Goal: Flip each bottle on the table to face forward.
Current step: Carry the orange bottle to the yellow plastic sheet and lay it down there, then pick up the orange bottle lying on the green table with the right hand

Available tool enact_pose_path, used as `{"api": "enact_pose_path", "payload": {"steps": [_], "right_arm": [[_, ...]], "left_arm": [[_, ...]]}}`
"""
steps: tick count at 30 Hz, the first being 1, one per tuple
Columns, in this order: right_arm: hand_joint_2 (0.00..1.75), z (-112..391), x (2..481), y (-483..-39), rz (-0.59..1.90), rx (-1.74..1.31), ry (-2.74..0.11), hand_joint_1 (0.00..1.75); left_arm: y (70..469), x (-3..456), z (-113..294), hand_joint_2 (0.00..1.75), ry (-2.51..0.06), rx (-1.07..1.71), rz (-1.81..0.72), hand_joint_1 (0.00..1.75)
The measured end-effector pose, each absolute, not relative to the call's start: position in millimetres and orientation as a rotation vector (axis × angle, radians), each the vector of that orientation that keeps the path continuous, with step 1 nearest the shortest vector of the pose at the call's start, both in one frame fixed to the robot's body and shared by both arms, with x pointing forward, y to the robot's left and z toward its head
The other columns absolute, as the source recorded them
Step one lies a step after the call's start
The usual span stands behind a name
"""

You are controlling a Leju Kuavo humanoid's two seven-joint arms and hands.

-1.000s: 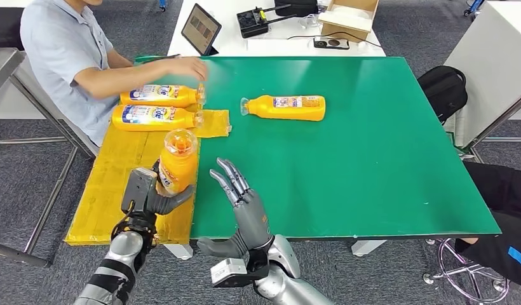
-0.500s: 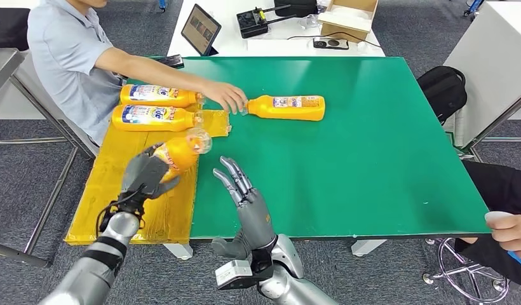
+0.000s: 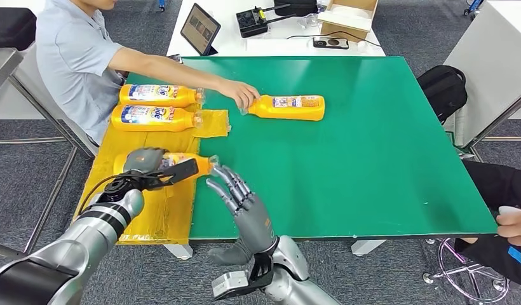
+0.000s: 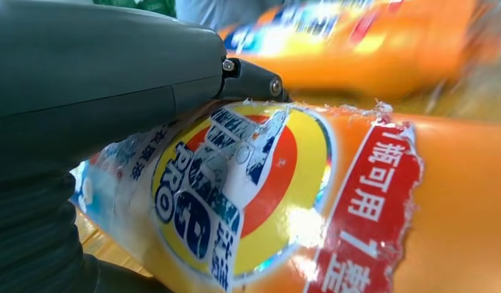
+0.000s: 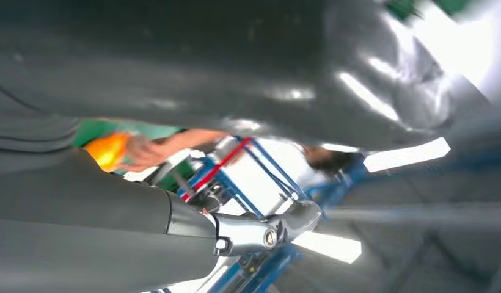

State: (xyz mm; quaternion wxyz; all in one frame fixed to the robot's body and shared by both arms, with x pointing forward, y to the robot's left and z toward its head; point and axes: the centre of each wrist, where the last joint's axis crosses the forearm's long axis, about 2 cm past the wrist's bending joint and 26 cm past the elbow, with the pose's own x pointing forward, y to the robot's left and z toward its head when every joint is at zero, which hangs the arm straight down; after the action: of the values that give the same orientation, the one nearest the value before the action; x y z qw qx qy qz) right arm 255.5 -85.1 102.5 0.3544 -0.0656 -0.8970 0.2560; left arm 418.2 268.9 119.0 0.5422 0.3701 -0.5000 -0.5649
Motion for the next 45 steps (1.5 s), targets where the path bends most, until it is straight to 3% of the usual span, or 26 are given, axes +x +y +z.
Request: {"api": "enact_pose_path", "payload": {"steps": [2, 4, 6, 11, 23, 27, 38, 45], "right_arm": [[0.0, 95, 258, -100, 0.759, -0.243, -2.231, 0.0], [0.0, 87, 261, -118, 0.798, -0.305, -2.151, 0.0], [0.0, 82, 266, -135, 0.797, -0.351, -2.107, 0.0], [0.0, 74, 275, -159, 0.774, -0.38, -2.066, 0.0], [0.0, 60, 277, -171, 0.763, -0.411, -2.041, 0.0], [1.75, 60, 281, -174, 0.766, -0.462, -2.032, 0.0], [1.75, 81, 325, -209, 0.916, -0.758, -1.832, 0.0], [1.75, 89, 338, -218, 0.938, -0.815, -1.805, 0.0]], "left_arm": [[284, 416, 114, 1.75, -1.156, 0.862, -1.338, 0.44], [299, 414, 110, 1.75, -1.153, 0.821, -1.317, 0.14], [312, 412, 108, 1.75, -1.161, 0.745, -1.286, 0.0], [334, 412, 108, 1.75, -1.2, 0.526, -1.224, 0.0], [350, 410, 111, 1.75, -1.359, 0.373, -1.081, 0.0], [347, 399, 107, 1.75, -1.529, 0.278, -0.885, 0.0], [335, 357, 128, 1.75, -1.969, 0.357, -0.406, 0.0], [332, 344, 143, 1.75, -2.064, 0.402, -0.305, 0.0]]}}
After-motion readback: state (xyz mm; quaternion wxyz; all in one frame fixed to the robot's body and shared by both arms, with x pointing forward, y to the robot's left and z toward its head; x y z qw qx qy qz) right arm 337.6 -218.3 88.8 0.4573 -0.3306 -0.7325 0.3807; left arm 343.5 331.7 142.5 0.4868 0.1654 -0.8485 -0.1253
